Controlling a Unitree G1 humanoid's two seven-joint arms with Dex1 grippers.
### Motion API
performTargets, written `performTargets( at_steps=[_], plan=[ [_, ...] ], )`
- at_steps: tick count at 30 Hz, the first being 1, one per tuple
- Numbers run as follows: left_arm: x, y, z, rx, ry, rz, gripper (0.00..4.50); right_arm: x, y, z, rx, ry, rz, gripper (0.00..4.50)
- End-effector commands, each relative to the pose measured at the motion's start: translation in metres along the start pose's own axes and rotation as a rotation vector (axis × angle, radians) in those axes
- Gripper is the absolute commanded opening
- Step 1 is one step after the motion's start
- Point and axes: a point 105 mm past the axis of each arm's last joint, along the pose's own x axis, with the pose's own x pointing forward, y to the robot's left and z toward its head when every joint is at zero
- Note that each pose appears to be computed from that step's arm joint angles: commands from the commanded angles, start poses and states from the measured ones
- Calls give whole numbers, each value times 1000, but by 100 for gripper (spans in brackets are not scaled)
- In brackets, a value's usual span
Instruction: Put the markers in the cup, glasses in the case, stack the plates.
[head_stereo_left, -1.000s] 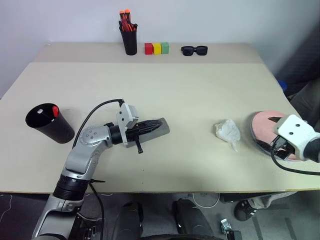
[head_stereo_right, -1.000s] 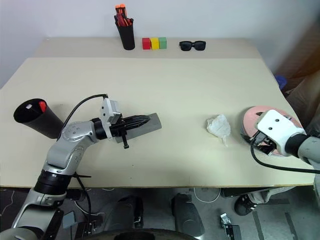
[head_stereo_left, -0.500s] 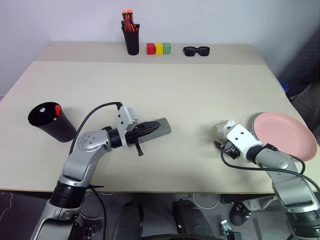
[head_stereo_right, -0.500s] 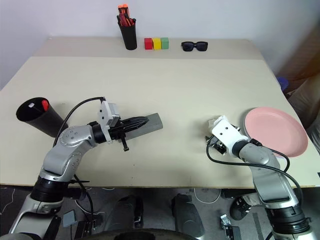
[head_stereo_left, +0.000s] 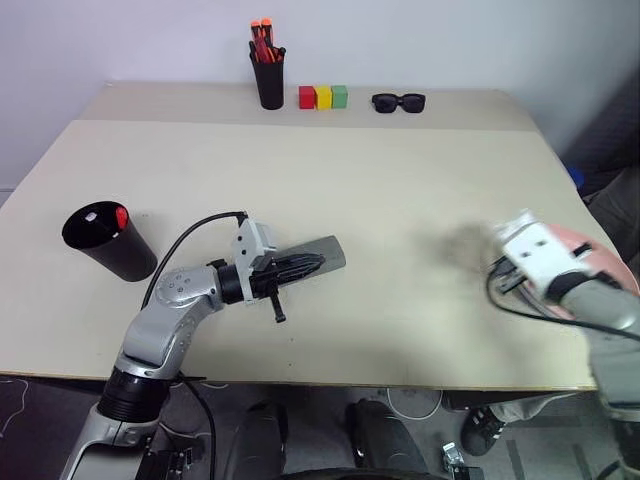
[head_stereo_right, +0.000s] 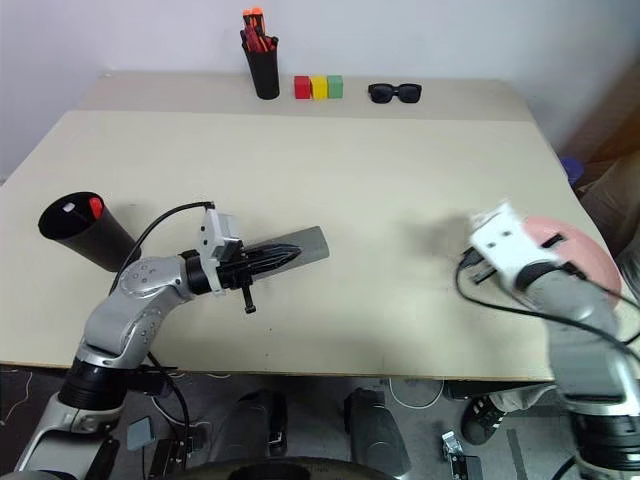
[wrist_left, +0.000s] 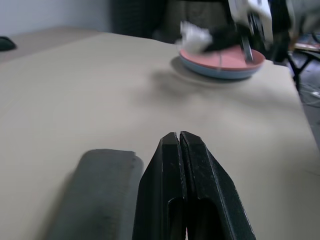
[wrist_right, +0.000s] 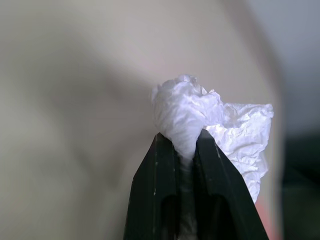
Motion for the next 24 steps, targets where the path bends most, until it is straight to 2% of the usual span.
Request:
performTargets(
  at_steps=[1,6,7,9,13,15,20,24],
  plan=[
    [4,-12,7,-9,-20,-101,0,-17,-20,-12,-6,68,-25,6],
    [8,-14,7,-4,-16,-160,0,-25,-17,-40,13,181,21,6],
    [8,-12,7,0,-15,-156,0,-25,-16,-41,23,184,25,81],
    [8,-9,8,14,-15,-138,0,-24,-16,-39,20,175,36,157],
    [3,-4,7,27,-11,-94,0,-20,-17,-31,-17,137,54,362],
    [0,3,8,52,-12,-32,0,-17,-20,-25,-51,110,59,362],
    [-24,54,6,152,21,360,0,-6,-15,21,35,-133,125,362],
    [-57,79,10,183,35,639,0,3,11,65,249,-370,261,362]
  ],
)
